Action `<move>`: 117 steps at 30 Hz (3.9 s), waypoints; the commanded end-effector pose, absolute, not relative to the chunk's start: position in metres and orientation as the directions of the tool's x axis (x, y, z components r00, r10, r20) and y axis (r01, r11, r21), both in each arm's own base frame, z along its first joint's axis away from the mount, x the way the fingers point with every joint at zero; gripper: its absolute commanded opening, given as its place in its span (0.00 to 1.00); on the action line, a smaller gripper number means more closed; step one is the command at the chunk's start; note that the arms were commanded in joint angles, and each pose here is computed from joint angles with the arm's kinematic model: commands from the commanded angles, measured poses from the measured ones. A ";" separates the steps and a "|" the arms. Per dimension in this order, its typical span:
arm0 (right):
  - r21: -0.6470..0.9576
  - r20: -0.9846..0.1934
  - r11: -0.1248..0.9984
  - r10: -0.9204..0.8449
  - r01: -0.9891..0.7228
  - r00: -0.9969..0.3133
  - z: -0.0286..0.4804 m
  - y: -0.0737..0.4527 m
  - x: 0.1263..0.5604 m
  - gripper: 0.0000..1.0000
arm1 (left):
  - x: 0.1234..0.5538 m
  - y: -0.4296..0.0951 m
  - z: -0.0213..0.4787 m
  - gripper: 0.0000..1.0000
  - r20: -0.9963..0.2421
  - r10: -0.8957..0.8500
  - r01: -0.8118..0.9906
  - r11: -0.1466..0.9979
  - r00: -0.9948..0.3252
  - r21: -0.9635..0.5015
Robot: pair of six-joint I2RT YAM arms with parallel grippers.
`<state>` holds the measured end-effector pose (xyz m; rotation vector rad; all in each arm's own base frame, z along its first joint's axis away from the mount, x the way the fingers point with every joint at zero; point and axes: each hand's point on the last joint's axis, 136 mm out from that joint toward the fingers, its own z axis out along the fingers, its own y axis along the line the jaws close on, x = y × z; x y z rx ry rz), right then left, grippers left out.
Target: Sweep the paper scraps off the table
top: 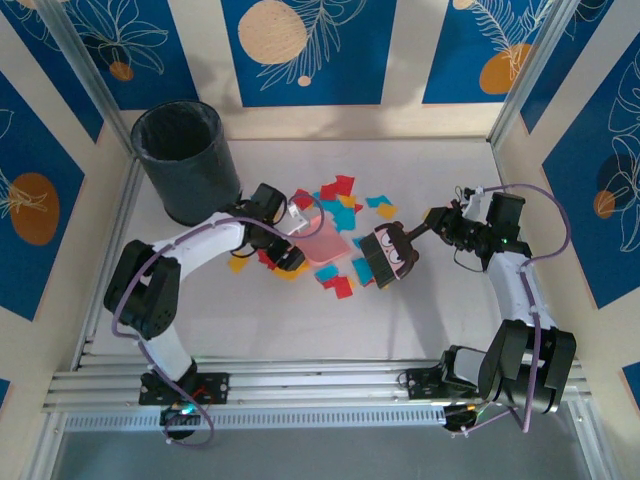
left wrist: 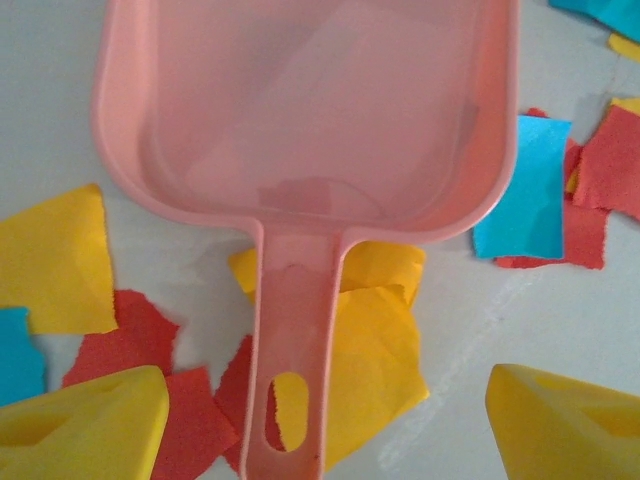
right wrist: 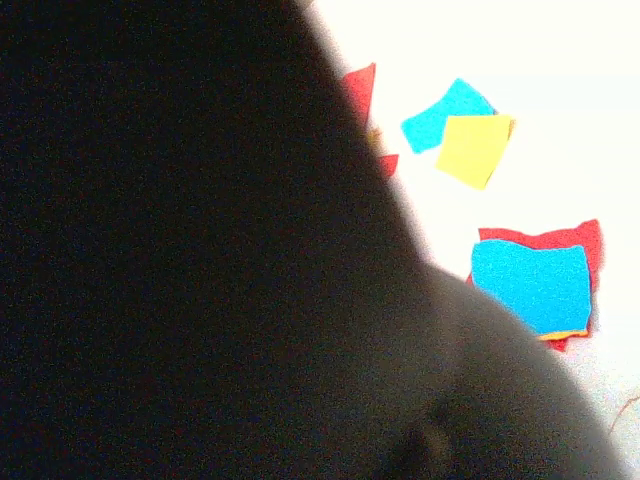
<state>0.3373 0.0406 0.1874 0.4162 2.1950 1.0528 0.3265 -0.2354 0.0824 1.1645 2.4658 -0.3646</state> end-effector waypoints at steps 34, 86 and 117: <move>0.775 -0.443 0.632 0.513 -0.026 -0.735 0.195 0.045 0.336 0.00 | 0.327 -0.243 0.032 0.30 -0.319 0.769 0.827 0.551 -0.554 -0.108; 0.464 -0.728 0.799 0.096 -0.384 -0.679 0.155 0.146 0.367 0.00 | 0.219 -0.165 0.160 0.00 -0.122 0.749 0.758 0.639 -0.652 -0.127; 0.154 -0.883 0.983 0.091 -0.100 -0.461 0.233 0.055 0.328 0.00 | 0.203 -0.220 0.110 0.00 0.000 0.839 0.820 0.531 -0.544 -0.212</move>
